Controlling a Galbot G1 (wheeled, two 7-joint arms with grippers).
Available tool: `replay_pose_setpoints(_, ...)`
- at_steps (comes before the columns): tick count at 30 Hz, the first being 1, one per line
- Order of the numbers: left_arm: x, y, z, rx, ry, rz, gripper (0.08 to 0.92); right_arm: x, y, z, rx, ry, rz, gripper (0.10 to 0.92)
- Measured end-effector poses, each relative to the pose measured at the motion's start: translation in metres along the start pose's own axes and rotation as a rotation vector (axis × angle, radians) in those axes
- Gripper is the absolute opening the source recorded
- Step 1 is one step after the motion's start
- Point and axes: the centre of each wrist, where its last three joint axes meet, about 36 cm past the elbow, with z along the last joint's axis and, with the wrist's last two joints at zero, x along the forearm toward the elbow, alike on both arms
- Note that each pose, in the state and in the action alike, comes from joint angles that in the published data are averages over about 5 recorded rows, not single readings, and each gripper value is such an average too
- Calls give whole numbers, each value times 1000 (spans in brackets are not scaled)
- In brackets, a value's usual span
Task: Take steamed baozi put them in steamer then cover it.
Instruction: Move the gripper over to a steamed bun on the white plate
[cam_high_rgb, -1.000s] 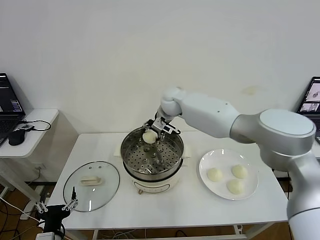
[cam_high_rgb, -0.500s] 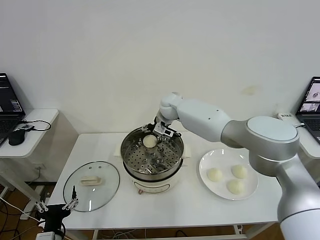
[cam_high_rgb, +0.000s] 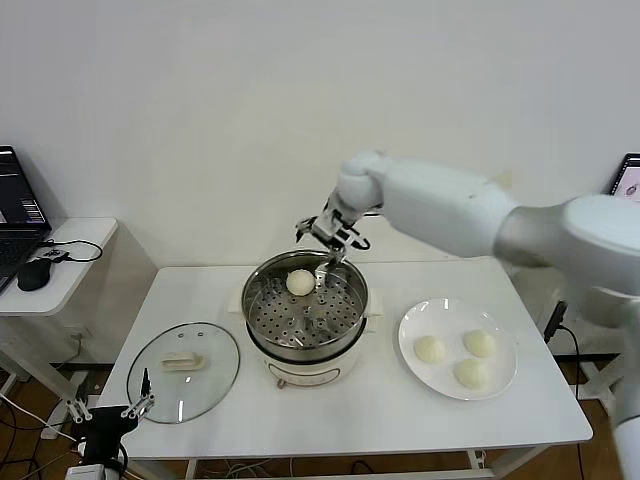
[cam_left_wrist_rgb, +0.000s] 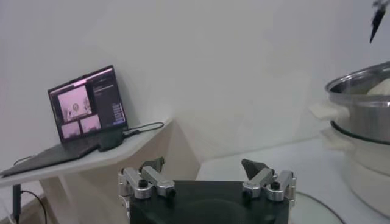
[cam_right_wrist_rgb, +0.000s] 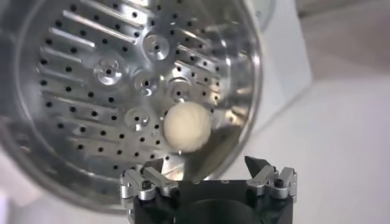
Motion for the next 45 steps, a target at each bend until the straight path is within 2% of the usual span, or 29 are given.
replay_pose_setpoints(6, 1, -2, -2, -4, -4, 11, 823, 39, 60, 29, -183, 33, -5, 823)
replay_pose_setpoints(11, 3, -3, -1, -9, -1, 18, 823, 51, 121, 53, -305, 58, -22, 823)
replay_pose_setpoints(18, 4, -3, 0, -24, 1, 17, 823, 39, 194, 77, -414, 93, -63, 823)
replay_pose_setpoints(25, 7, 0, 3, -33, 15, 10, 823, 8, 246, 90, -471, 126, -126, 823)
replay_pose_setpoints(33, 8, 4, 10, -43, 33, -4, 823, -32, 271, 99, -496, 148, -180, 823)
replay_pose_setpoints(45, 5, 10, 14, -50, 41, -18, 823, -90, 268, 96, -506, 139, -213, 823)
